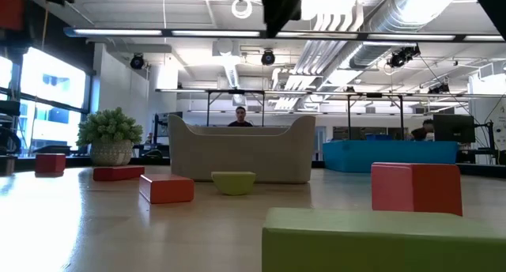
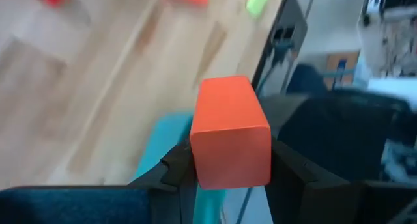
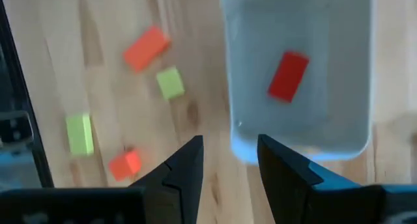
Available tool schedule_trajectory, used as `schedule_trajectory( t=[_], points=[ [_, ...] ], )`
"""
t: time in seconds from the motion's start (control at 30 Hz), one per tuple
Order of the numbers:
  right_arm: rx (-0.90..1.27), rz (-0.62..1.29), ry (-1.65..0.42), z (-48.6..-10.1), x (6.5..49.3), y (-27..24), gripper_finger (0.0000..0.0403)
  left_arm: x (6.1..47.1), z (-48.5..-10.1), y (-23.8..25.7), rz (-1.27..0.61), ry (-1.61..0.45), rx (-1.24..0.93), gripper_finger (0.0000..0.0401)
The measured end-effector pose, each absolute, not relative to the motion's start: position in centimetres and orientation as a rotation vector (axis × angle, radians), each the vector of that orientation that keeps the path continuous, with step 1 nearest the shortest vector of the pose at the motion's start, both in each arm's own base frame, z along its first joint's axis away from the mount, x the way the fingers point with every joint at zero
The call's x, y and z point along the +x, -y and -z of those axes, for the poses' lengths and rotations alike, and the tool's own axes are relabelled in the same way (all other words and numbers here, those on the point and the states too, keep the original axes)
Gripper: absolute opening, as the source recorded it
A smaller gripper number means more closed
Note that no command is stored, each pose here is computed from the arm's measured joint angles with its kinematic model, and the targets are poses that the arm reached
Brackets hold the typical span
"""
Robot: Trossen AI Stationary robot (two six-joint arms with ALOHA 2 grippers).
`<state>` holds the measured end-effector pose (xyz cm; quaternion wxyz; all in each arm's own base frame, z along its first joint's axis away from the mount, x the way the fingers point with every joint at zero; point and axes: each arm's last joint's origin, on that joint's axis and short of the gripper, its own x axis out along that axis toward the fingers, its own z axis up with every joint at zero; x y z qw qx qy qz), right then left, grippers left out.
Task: Sort & place blocks by color
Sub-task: Put the orange wooden block into the green bin, then put the red wooden block into the white bin
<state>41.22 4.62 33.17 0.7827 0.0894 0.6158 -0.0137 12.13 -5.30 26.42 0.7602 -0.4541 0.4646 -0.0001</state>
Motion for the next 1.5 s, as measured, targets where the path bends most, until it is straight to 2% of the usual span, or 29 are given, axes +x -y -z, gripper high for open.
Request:
schedule_trajectory(
  t=[0.33,0.5,0.8,1.23,1.5],
  points=[
    [0.102,0.005,-1.429,-33.0,39.8,-7.6,0.0131,12.3,-24.4,10.1,0.020,-1.282,-0.928,0.0122],
    [0.075,-0.022,-1.430,-33.0,39.5,-9.3,0.0131,12.8,-23.3,12.3,0.028,-1.345,-0.905,0.0124],
    [0.035,-0.073,-1.458,-32.4,38.6,-12.2,0.0131,13.6,-22.0,14.3,-0.026,-1.400,-0.949,0.0140],
    [-0.030,-0.124,-1.460,-32.3,37.1,-16.3,0.0131,13.7,-21.4,14.8,-0.102,-1.429,-1.003,0.0202],
    [-0.034,-0.093,-1.451,-32.3,35.7,-19.1,0.0131,14.0,-21.6,15.0,-0.069,-1.399,-1.018,0.0206]
  ],
)
